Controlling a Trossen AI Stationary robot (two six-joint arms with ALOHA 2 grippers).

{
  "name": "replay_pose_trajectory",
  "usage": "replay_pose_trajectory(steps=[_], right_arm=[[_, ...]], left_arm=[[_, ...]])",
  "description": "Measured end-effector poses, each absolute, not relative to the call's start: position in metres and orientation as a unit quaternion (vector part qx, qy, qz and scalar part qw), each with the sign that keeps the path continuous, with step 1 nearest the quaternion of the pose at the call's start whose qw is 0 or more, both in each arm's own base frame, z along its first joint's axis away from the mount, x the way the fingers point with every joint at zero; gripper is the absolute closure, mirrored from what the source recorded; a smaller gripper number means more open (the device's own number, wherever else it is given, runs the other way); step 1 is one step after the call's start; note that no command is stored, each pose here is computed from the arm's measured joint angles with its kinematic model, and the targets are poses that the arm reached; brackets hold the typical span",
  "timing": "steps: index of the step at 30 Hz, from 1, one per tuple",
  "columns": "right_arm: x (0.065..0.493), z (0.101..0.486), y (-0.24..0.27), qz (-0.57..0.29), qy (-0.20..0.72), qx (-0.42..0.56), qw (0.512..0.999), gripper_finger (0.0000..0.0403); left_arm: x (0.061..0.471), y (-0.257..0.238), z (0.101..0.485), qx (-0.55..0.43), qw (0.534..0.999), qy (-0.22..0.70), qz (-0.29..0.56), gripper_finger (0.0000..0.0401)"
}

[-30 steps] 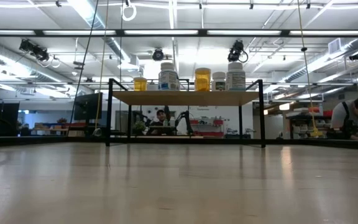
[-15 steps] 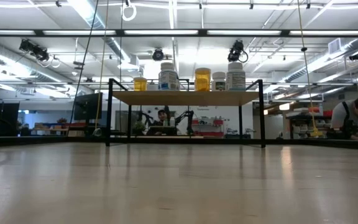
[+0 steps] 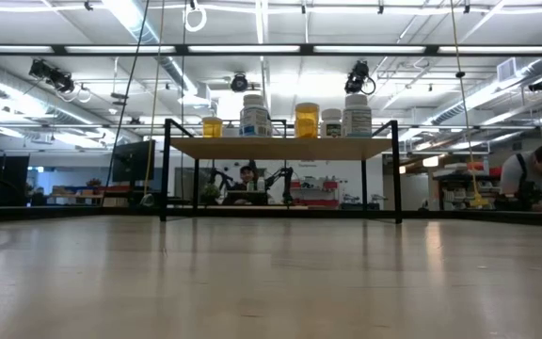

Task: Pick and place medicine bottles onto shelf by color
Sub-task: Put the pink medicine bottle on the shelf

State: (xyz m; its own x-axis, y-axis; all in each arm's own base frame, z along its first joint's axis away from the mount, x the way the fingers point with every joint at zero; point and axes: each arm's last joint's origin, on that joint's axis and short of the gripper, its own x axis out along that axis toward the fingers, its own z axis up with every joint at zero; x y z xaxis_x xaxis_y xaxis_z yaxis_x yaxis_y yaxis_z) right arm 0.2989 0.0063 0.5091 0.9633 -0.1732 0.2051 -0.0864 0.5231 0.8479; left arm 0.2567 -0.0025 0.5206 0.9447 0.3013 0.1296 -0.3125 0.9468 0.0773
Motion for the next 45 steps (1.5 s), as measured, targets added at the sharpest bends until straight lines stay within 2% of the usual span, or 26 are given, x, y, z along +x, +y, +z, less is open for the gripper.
replay_pose_trajectory(steps=[15,26,31,36,45], right_arm=[[0.299,0.509,0.006,-0.025,-0.133,0.485,0.864,0.0220],[0.299,0.509,0.006,-0.027,-0.132,0.475,0.870,0.0217],[0.301,0.506,0.007,-0.022,-0.114,0.469,0.875,0.0216],[0.304,0.498,0.008,-0.026,-0.074,0.457,0.886,0.0214],[0.298,0.502,0.008,-0.022,-0.075,0.444,0.892,0.0174]], left_arm=[[0.258,-0.003,0.519,0.044,0.986,-0.051,0.153,0.0218],[0.257,-0.003,0.518,0.037,0.986,-0.047,0.153,0.0205],[0.247,0.000,0.516,0.037,0.988,-0.020,0.150,0.0223],[0.236,0.003,0.511,0.035,0.988,0.024,0.147,0.0213],[0.220,0.006,0.517,0.021,0.983,0.017,0.181,0.0219]])
